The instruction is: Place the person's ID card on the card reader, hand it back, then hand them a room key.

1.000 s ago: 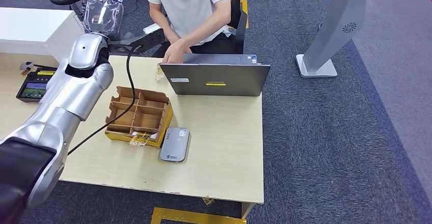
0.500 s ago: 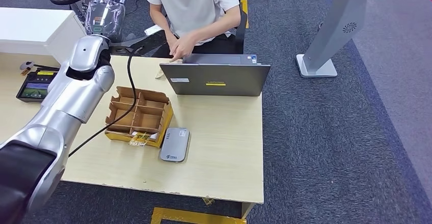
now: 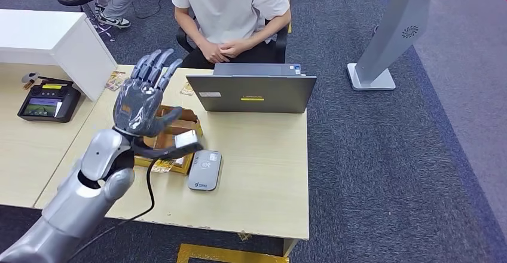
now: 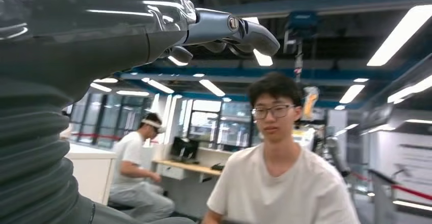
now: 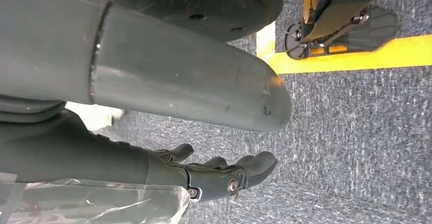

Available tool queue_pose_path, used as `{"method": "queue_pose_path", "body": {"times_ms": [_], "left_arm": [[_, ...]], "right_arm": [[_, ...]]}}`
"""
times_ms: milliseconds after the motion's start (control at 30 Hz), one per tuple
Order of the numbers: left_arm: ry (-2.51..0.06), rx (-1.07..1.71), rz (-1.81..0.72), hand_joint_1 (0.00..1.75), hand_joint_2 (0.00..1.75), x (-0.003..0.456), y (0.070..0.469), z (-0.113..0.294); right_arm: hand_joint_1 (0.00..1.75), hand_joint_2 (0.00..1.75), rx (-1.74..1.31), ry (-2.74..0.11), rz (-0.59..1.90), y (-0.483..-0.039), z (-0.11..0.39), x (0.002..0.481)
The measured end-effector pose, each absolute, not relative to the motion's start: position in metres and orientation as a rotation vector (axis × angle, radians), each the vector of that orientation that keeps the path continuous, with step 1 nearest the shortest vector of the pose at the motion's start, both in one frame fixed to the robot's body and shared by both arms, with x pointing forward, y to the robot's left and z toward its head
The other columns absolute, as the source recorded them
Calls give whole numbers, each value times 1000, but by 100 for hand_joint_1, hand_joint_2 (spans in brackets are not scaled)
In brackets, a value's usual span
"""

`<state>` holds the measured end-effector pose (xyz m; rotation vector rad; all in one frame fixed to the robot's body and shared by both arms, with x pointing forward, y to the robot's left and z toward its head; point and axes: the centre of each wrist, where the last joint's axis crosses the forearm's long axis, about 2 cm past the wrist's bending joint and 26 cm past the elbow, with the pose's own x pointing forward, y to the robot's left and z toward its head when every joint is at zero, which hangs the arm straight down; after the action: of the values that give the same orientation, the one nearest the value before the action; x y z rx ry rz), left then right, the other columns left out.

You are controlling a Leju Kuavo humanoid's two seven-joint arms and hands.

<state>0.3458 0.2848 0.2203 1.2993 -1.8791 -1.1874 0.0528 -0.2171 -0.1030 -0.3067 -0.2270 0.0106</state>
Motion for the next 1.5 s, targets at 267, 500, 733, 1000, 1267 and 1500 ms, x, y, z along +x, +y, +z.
{"method": "queue_pose_path", "body": {"times_ms": [267, 500, 733, 1000, 1267, 1500], "left_arm": [[-1896, 1202, -1308, 0, 175, 271, 287, 164], [-1809, 1153, -1381, 0, 175, 233, 289, 132], [-1675, 1160, -1367, 0, 175, 210, 297, 105], [-1502, 1125, -1314, 0, 175, 197, 291, 81], [-1400, 1145, -1225, 0, 175, 199, 292, 70], [-1376, 1142, -1207, 0, 175, 200, 291, 65]], "right_arm": [[0, 0, -313, -221, -9, -219, -103, 51], [0, 0, -314, -222, -18, -219, -103, 51], [0, 0, -315, -216, -23, -220, -104, 51], [0, 0, -316, -214, -26, -220, -104, 51], [0, 0, -317, -214, -13, -220, -104, 51], [0, 0, -319, -215, -10, -221, -104, 51]]}}
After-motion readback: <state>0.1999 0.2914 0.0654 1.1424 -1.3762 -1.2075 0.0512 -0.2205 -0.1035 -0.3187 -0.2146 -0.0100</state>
